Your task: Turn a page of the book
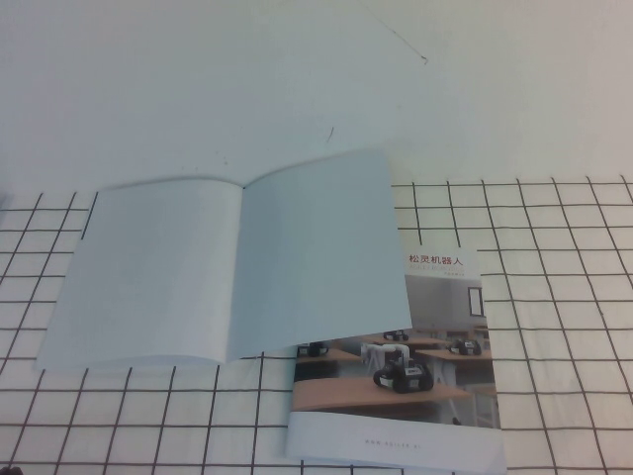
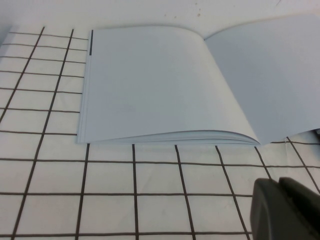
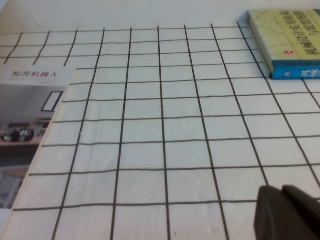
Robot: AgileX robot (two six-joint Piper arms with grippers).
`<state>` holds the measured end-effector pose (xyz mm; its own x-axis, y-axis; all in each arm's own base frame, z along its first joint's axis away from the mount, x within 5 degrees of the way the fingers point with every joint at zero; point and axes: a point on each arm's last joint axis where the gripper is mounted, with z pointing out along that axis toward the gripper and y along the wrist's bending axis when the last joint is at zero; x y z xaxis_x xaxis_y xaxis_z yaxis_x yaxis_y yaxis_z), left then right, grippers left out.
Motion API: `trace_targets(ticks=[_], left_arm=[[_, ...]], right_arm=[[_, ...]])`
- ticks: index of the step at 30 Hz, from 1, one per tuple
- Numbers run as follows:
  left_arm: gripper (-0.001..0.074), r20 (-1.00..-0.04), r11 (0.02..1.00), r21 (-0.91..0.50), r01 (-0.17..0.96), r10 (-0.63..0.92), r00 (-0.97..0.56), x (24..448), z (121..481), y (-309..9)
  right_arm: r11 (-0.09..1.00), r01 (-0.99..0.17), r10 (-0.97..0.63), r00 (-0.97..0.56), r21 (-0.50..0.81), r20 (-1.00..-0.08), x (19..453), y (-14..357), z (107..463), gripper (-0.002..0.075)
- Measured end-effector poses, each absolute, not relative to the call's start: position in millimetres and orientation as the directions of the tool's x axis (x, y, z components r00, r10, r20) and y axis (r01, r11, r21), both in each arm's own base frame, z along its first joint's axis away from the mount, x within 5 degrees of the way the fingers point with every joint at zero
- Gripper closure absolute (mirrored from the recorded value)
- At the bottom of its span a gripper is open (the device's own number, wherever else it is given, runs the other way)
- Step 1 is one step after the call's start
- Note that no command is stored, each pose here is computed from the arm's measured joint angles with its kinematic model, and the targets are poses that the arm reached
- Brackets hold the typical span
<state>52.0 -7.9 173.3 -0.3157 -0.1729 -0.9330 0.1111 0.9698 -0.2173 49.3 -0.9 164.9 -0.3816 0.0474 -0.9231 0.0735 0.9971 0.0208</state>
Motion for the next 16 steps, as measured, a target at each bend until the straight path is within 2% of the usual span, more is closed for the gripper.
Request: trace_targets(ticks=[16], left_arm=[[0.0738,-0.933,0.970,-0.217,0.111,-0.173,-0.317,52.0,173.2,-7.9]], right_arm=[[0.997,0.074,0.058,-0.373,0.032,-0.926,49.7,-0.6,164.8,0.0717]])
